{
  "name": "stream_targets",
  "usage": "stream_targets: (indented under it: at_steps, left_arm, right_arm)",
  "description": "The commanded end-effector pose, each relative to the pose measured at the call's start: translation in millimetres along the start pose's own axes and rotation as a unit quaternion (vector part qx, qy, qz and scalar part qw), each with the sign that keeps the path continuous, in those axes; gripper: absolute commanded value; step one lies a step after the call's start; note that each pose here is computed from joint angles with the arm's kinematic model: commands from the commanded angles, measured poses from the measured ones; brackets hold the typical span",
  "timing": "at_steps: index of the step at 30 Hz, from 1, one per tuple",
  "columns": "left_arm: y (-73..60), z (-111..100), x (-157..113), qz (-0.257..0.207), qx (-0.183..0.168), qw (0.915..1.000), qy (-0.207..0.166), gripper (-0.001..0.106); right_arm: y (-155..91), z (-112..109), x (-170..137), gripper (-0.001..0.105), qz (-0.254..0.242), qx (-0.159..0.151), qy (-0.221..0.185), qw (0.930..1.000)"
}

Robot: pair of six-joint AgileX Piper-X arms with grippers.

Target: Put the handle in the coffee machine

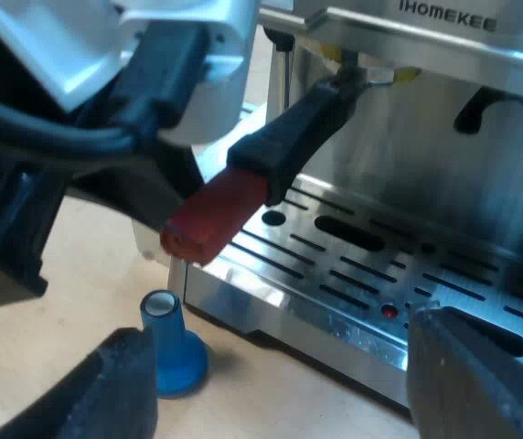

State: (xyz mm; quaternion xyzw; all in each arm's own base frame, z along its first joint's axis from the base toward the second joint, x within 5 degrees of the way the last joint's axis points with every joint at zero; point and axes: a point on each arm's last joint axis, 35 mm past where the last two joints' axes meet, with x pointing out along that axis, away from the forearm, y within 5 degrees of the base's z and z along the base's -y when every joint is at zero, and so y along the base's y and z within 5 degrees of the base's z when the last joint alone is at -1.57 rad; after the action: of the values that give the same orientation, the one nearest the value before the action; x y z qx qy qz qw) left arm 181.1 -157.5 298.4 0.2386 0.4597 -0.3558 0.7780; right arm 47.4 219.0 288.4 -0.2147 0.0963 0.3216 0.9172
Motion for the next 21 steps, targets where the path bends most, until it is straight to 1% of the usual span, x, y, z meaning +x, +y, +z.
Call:
stream_targets:
  at_steps: [1,3,8,9,10,13,15,18,21]
  left_arm:
    - [-15.1,20,-8,-0.117,0.029,0.9893,-0.083,0.0]
    - [-14.6,20,-8,-0.116,0.03,0.9893,-0.083,0.0]
    - [-14.7,15,-8,-0.118,0.035,0.9905,-0.062,0.0]
    - [-12.0,10,-7,-0.11,0.04,0.9923,-0.042,0.0]
    - [-11.2,9,-7,-0.108,0.04,0.9926,-0.036,0.0]
    - [1.3,2,-7,-0.098,0.015,0.995,-0.018,0.0]
    - [14.3,-2,-8,-0.086,-0.001,0.9962,-0.013,0.0]
    - [29.5,-11,-13,-0.072,-0.021,0.9972,-0.003,0.0]
    - [35.3,-17,-18,-0.067,-0.035,0.9971,0.004,0.0]
  right_arm:
    - [-3,5,-3,0.061,-0.006,0.01,-0.009,0.9999]
    - [-3,5,-3,0.061,-0.006,0.01,-0.009,0.9999]
    - [-3,4,-3,0.061,-0.005,0.005,-0.004,1.0]
    - [-3,4,-3,0.061,-0.005,0.005,-0.004,1.0]
    - [-3,4,-3,0.061,-0.005,0.005,-0.004,1.0]
    - [-3,4,-3,0.061,-0.003,0.005,-0.004,1.0]
    - [-3,4,-3,0.061,-0.003,0.005,-0.004,1.0]
    - [-3,2,-3,0.061,-0.003,-0.001,0.001,1.0]
    - [-3,1,-3,0.061,0.002,-0.007,0.007,0.9999]
